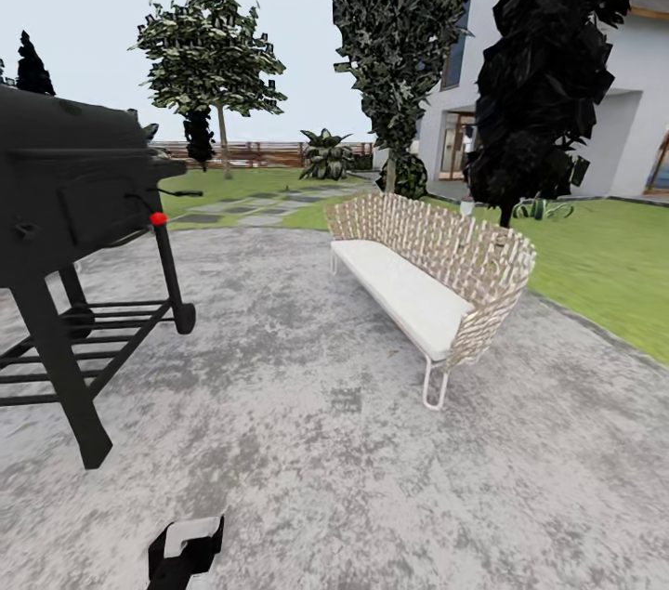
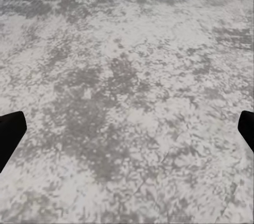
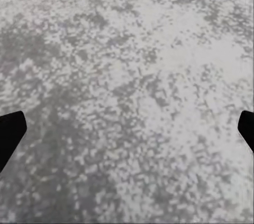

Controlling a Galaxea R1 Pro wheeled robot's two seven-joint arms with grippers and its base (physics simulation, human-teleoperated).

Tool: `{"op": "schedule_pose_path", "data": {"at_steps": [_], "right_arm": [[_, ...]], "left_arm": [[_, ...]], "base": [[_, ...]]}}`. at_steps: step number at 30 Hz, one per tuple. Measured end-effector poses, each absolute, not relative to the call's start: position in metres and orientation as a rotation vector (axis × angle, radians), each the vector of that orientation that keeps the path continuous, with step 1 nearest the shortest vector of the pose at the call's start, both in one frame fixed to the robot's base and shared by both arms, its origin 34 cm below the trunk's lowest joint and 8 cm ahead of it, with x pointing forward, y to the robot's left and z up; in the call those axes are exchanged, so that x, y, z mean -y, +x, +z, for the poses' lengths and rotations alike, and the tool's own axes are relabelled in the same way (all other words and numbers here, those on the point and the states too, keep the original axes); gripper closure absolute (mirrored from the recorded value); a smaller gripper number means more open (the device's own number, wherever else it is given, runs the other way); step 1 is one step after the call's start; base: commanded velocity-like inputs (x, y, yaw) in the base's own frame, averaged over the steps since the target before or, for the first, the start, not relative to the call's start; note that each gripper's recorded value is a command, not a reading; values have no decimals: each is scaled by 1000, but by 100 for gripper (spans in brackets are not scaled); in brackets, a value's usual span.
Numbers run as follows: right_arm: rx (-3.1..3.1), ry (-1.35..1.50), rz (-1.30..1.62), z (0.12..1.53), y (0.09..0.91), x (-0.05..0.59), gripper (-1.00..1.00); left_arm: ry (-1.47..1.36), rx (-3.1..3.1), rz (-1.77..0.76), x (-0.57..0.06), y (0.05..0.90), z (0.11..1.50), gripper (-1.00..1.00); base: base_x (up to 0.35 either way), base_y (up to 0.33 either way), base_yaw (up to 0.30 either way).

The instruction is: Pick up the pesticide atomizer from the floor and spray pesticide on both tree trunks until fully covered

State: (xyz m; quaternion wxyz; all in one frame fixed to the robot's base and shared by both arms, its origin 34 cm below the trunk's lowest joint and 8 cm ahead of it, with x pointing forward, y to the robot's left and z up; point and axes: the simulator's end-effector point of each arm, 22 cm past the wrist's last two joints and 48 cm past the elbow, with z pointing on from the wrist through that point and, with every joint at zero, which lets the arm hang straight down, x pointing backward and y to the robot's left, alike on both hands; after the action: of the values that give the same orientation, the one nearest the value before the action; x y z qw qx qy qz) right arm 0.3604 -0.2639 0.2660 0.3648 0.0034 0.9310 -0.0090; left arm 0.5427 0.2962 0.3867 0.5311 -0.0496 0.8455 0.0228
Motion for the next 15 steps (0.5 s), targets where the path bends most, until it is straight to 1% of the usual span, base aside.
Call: {"op": "schedule_pose_path", "data": {"at_steps": [4, 8, 10, 15], "right_arm": [[-2394, 9, -23, 266, 361, 264, -100], [-2394, 9, -22, 266, 361, 263, -100], [-2395, 9, -22, 266, 360, 263, -100], [-2400, 10, -21, 265, 359, 263, -100]], "left_arm": [[-119, -2026, 54, -296, 540, 384, -100], [-119, -2028, 54, -296, 540, 383, -100], [-119, -2029, 54, -296, 539, 382, -100], [-119, -2034, 55, -296, 539, 380, -100]], "base": [[338, 15, 0], [334, 109, 7], [327, 149, 88], [324, 165, 167]]}}
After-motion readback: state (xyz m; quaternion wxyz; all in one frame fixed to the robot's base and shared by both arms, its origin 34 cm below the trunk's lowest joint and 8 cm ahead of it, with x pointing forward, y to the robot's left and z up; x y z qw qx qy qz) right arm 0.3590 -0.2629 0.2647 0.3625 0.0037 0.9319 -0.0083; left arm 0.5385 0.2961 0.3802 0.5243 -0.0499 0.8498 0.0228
